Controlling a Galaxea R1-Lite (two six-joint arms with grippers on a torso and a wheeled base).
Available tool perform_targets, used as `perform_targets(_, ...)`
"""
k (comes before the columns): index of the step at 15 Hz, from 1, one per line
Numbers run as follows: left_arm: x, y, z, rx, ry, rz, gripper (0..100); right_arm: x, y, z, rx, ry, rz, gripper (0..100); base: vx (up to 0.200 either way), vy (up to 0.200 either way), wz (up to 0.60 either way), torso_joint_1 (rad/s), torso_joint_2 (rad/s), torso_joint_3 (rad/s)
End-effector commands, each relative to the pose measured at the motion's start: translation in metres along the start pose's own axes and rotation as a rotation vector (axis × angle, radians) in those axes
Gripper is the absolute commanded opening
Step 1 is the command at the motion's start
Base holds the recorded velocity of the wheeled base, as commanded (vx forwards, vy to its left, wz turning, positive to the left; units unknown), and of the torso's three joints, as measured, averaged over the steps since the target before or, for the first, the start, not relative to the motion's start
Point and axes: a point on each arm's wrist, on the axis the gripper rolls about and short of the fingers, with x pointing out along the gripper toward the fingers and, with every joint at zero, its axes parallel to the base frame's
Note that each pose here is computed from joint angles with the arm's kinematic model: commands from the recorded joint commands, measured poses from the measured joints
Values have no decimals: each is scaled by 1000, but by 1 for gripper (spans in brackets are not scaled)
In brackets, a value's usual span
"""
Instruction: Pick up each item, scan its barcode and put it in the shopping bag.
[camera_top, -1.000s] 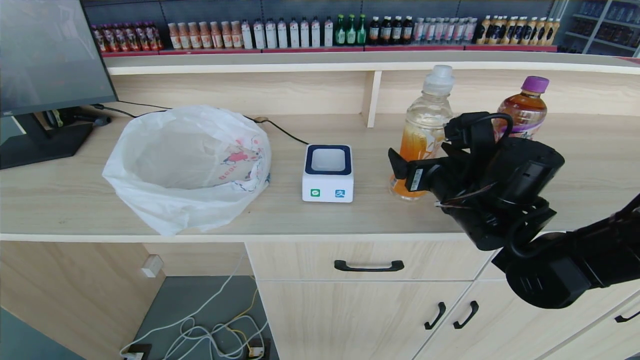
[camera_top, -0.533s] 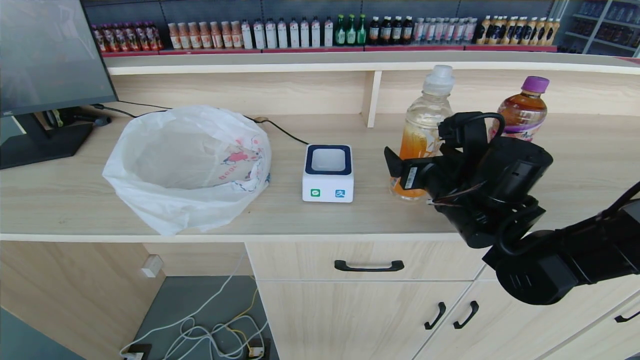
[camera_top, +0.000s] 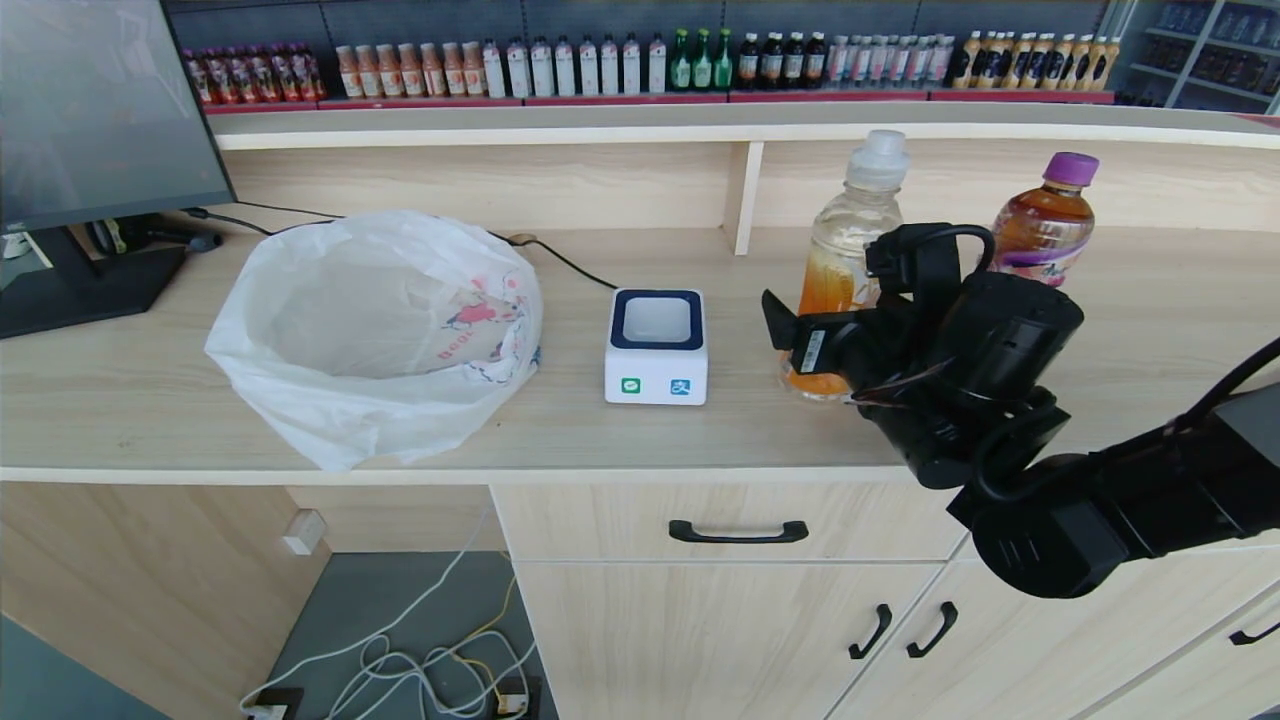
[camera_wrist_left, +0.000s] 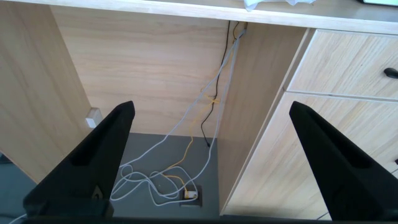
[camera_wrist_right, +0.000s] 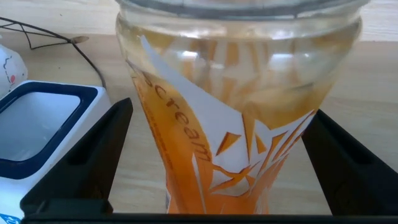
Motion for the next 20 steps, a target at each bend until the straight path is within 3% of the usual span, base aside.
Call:
perform_targets(1, 0, 0, 0, -1, 1, 0, 100, 3, -2, 0, 2, -5, -5, 100, 0, 0, 0, 0, 0, 0)
perform_targets(8, 0, 0, 0, -1, 0, 0, 100, 6, -2, 1, 7, -15, -9, 100, 0, 0, 0, 0, 0, 0)
perform_targets(9, 0, 0, 0, -1, 0, 0, 100, 6, -2, 1, 7, -14, -8, 0, 0, 0, 0, 0, 0, 0)
perform_targets(20, 0, 0, 0, -1, 0, 0, 100, 1, -2, 12, 31, -38, -2, 0, 0, 0, 0, 0, 0, 0)
